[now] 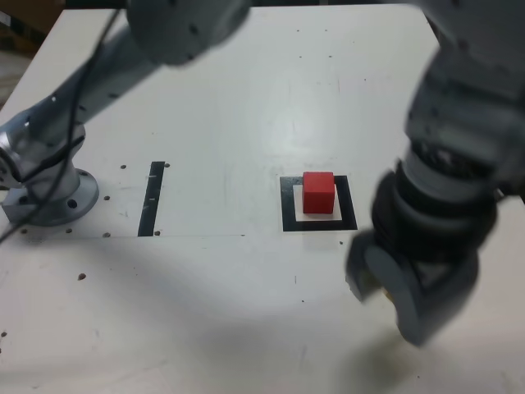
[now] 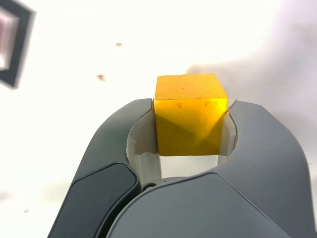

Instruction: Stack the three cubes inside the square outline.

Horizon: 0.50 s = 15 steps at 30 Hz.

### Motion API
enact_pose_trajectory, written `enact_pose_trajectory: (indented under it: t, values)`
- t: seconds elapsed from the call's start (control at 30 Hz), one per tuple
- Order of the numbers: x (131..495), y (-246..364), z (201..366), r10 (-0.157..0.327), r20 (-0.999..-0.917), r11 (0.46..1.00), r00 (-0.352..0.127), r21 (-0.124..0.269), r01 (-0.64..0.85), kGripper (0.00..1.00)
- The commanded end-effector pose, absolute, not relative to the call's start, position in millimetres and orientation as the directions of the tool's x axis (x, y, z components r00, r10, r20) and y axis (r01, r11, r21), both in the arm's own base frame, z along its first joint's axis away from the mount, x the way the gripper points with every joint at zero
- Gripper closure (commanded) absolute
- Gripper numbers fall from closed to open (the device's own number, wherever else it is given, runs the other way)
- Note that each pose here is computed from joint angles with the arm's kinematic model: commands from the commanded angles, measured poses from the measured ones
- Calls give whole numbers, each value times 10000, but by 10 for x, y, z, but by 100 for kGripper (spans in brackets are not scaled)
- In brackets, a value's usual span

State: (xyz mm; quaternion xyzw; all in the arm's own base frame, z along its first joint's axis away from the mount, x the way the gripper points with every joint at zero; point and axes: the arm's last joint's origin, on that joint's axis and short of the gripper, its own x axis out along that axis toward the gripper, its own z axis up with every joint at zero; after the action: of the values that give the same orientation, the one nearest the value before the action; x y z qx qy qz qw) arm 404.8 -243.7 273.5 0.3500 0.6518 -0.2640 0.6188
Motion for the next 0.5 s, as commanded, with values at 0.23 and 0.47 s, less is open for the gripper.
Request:
enact_pose_trajectory:
  t: [0.23,0.47]
  values:
    - [3377,-1555,3741,1398,-9856,7106,957,1671,6835,86]
    - [3227,-870,3728,1580,-9872,8595,196,1473,4894,86]
